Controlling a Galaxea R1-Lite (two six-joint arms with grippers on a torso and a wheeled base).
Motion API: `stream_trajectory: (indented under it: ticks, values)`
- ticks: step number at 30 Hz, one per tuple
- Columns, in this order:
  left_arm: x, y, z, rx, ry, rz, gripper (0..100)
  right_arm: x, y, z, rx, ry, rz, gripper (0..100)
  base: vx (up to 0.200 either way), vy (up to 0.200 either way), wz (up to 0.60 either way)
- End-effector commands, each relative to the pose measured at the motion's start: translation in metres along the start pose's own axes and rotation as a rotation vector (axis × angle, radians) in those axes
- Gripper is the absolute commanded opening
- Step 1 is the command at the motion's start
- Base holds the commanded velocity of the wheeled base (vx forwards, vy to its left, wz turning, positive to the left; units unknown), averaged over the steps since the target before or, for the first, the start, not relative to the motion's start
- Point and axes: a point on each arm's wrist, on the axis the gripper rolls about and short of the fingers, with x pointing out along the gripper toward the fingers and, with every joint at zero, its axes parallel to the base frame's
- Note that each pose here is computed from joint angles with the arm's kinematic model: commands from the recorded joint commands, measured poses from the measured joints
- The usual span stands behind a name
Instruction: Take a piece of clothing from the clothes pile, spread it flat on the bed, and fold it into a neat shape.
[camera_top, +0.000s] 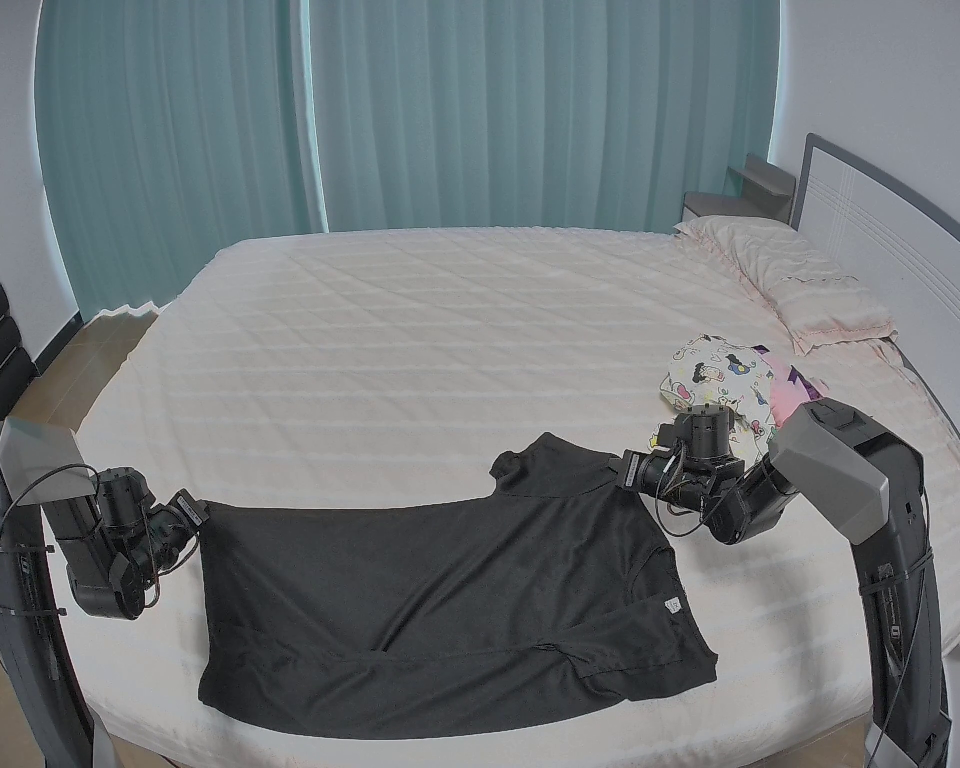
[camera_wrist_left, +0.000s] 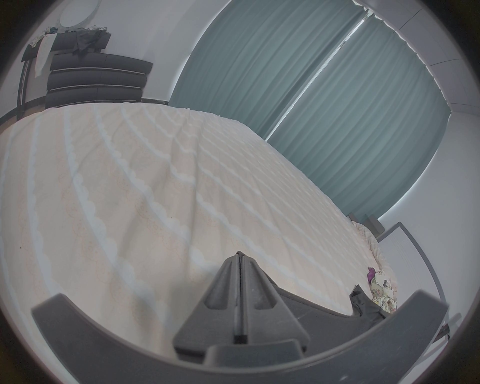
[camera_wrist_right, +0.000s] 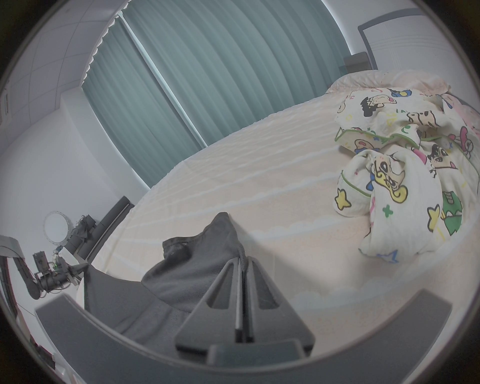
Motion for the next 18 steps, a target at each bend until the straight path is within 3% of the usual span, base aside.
stream_trajectory:
  ticks: [1,18]
  values:
    - [-0.006,-0.004,0.005,0.001,-0.015,-0.006,0,0.007,-0.001,-0.008,-0.009,-0.003,-0.022,0,0.000,0.000,0.00]
    - [-0.016,-0.007,0.016,0.009,-0.044,-0.017,0,0.022,0.012,-0.005,-0.034,-0.103,-0.024,0,0.000,0.000,0.00]
